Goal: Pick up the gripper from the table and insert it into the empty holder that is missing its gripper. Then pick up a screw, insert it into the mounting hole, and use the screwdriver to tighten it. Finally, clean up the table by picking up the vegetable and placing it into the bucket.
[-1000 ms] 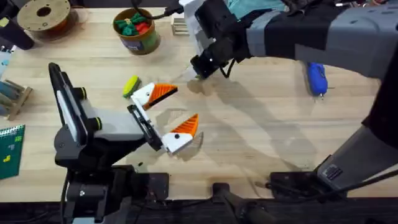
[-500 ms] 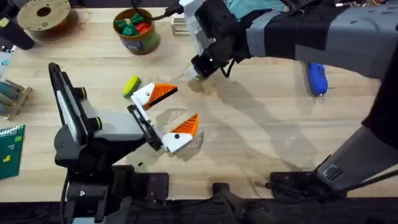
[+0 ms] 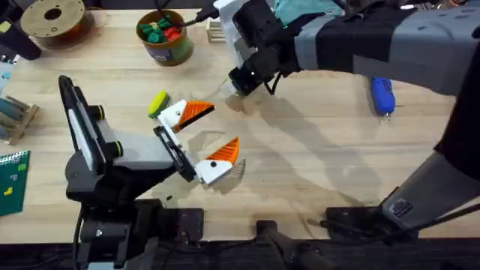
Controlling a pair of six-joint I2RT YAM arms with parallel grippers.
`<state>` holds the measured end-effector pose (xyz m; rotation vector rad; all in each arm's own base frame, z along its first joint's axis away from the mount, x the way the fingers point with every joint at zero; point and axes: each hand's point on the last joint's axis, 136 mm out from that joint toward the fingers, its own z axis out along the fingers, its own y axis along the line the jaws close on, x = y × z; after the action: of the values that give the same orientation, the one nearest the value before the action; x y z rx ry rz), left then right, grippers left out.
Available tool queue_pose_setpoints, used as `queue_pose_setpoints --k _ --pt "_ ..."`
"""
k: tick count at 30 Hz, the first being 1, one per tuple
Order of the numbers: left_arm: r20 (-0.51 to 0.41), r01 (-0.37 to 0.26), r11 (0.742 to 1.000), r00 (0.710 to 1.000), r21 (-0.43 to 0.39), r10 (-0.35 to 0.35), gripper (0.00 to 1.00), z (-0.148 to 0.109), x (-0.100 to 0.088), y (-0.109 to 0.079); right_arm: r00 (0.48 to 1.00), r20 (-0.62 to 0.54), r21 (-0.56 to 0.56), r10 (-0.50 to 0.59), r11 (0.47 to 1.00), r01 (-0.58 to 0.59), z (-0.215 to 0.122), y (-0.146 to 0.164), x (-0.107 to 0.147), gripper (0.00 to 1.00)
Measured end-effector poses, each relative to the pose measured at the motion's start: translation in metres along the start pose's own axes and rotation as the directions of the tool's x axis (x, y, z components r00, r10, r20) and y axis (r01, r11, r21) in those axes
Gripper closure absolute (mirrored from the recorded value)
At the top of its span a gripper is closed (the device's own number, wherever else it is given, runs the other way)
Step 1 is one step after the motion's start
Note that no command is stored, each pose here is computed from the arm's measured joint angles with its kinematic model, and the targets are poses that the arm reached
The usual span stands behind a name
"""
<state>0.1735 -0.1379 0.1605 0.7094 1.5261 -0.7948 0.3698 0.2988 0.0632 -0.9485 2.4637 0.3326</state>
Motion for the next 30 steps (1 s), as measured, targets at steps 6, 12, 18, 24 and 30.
queue_pose_setpoints --k 6,12,18,24,30 --pt "0.0 0.0 1.0 1.0 0.0 0.0 0.072 0.0 0.0 0.0 1.0 -0.001 0.0 0.0 1.0 0.0 0.001 -0.0001 0.0004 0.613" --pt "0.0 0.0 1.0 1.0 0.0 0.0 0.073 0.0 0.0 0.0 1.0 -0.002 0.003 0.0 1.0 0.0 0.0013 -0.0006 0.0005 0.638" --pt "0.0 0.0 1.0 1.0 0.0 0.0 0.073 0.0 0.0 0.0 1.0 -0.003 0.007 0.0 1.0 0.0 0.0014 -0.0014 0.0007 0.652" --pt "0.0 0.0 1.0 1.0 0.0 0.0 0.073 0.0 0.0 0.0 1.0 -0.003 0.012 0.0 1.0 0.0 0.0014 -0.0022 0.0009 0.663" --pt "0.0 0.0 1.0 1.0 0.0 0.0 0.073 0.0 0.0 0.0 1.0 -0.01 0.041 0.0 0.999 0.0 0.0011 -0.0071 0.0023 0.679"
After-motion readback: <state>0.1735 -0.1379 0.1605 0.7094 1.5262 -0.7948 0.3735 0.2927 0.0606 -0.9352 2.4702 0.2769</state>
